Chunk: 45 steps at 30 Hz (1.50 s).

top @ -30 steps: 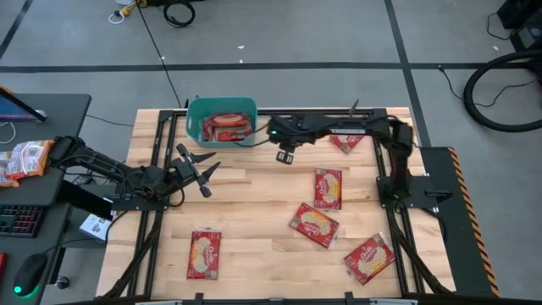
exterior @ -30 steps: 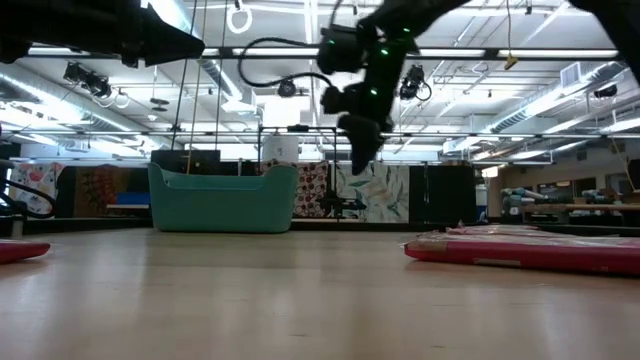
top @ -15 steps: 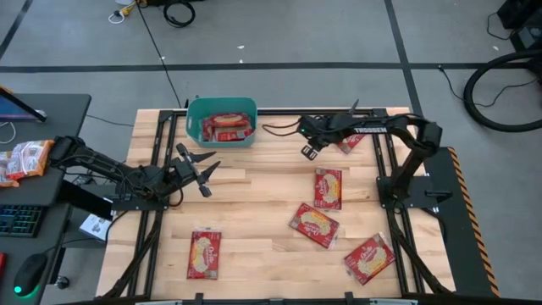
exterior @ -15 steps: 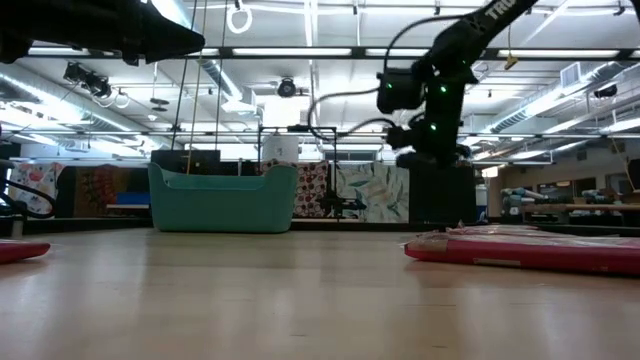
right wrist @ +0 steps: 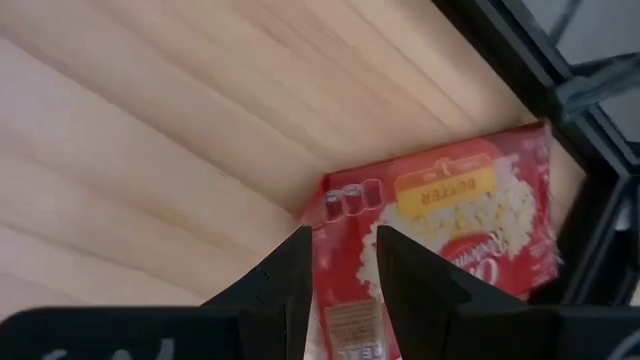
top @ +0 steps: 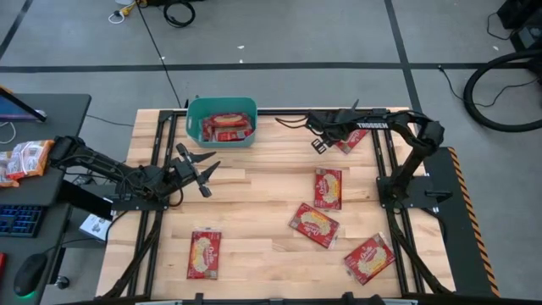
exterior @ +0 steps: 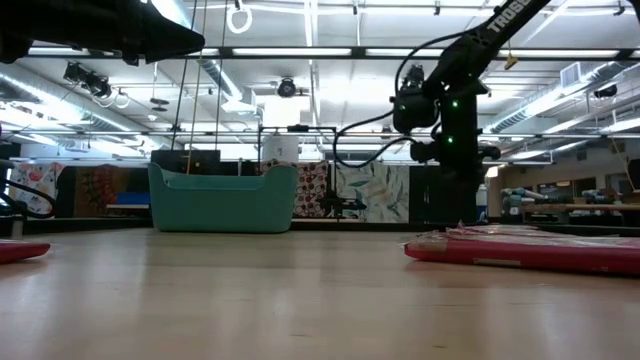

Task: Sort popcorn bags into baskets
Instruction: Put the popcorn bag into the blue bin

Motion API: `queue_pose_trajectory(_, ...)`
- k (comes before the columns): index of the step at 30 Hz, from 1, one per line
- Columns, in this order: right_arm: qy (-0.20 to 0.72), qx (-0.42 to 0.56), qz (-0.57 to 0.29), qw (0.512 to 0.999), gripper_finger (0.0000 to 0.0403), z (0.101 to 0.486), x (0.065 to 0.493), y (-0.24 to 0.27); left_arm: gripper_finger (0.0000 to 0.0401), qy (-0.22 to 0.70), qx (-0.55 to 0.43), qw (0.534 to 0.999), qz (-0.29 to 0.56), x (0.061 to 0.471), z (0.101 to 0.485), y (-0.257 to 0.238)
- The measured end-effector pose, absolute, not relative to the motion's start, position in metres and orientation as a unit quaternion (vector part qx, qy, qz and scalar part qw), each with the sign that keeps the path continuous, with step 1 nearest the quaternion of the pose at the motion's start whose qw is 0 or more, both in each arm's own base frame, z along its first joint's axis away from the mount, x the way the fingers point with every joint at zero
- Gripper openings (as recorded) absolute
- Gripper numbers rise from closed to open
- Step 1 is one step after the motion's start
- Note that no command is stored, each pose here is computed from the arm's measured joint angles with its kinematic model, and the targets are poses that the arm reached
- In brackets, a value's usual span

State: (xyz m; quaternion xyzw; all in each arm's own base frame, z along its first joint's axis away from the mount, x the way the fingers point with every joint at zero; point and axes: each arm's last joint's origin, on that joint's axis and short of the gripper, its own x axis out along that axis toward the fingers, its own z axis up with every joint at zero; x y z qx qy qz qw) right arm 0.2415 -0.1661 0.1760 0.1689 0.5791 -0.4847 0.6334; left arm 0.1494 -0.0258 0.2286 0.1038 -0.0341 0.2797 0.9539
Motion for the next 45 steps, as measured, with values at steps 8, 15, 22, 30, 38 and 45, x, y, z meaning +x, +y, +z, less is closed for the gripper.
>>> queue_pose_trajectory(8,0.568,0.189,-0.473,0.647,0.0119,0.160,0.237,-0.165,0.0155,-0.034,0.103,0.954,0.280,0.149,0.229,-0.026)
queue_pose_trajectory(15,0.550,0.198,-0.468,0.663,0.0119,0.149,0.234,-0.168,0.0155,-0.034,0.103,0.954,0.280,0.149,0.228,-0.026)
queue_pose_trajectory(22,0.541,0.196,-0.471,0.669,0.0105,0.144,0.228,-0.175,0.0155,-0.034,0.103,0.954,0.280,0.149,0.229,-0.026)
queue_pose_trajectory(30,0.556,0.181,-0.463,0.666,0.0021,0.137,0.223,-0.173,0.0155,-0.034,0.112,0.953,0.280,0.149,0.229,-0.026)
queue_pose_trajectory(38,0.554,0.135,-0.418,0.707,0.0006,0.146,0.247,-0.156,0.0155,-0.054,0.131,0.947,0.288,0.148,0.236,-0.025)
queue_pose_trajectory(45,0.518,0.093,-0.372,0.765,0.0006,0.174,0.287,-0.131,0.0155,-0.050,0.129,0.948,0.286,0.148,0.235,-0.025)
